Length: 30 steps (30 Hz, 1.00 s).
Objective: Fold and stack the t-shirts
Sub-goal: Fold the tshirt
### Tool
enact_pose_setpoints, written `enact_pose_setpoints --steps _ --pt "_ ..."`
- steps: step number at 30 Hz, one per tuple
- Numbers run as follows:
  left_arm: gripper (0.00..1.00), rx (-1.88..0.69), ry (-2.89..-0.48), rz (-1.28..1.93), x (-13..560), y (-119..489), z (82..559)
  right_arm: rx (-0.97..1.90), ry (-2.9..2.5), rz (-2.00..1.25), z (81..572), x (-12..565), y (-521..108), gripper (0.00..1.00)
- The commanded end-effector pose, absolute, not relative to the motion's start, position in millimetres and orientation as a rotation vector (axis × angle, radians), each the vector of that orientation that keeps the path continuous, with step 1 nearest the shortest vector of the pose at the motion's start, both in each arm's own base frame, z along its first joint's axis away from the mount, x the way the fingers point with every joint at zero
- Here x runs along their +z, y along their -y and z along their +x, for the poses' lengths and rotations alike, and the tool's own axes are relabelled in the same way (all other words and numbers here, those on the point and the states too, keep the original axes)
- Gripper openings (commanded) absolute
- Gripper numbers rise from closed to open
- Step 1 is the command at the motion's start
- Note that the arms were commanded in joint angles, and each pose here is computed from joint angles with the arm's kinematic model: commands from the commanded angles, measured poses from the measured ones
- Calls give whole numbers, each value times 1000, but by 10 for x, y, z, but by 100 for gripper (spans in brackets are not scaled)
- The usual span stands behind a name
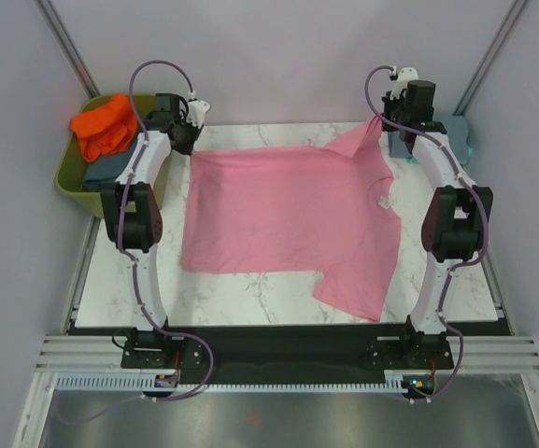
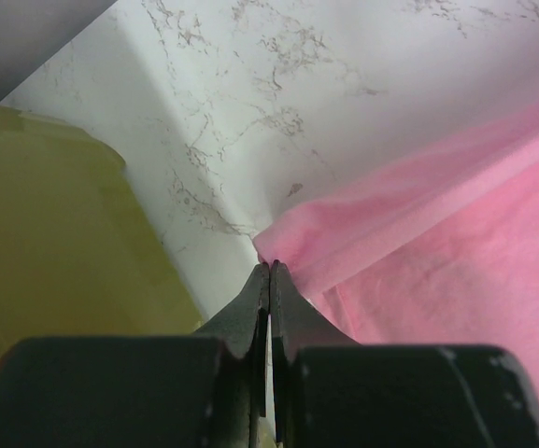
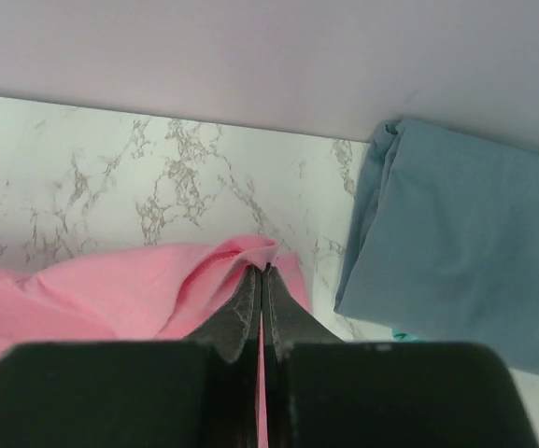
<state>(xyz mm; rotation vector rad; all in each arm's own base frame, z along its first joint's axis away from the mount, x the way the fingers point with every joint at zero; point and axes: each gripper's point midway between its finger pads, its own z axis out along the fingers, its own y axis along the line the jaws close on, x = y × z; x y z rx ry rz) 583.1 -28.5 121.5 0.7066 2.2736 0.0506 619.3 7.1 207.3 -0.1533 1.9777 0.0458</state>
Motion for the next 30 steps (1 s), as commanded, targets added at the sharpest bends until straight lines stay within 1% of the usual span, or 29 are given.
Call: enact_pose_setpoints --steps 1,10,21,26,30 --pt "2 -2 -2217 705 1569 339 5706 78 -1977 -163 5939 2242 -112 0" --pt "2 -59 -2242 713 1567 353 5380 99 -2023 -175 5346 2244 -157 0" --pt "2 -95 -2270 699 1476 328 5112 103 -2022 -179 4871 2371 -168 0" --pt "2 -123 -2286 692 1408 355 5033 112 -2046 -183 4716 2279 -181 0" --pt "2 -136 -2305 689 1328 362 4987 128 -2090 -193 4604 2082 -207 0"
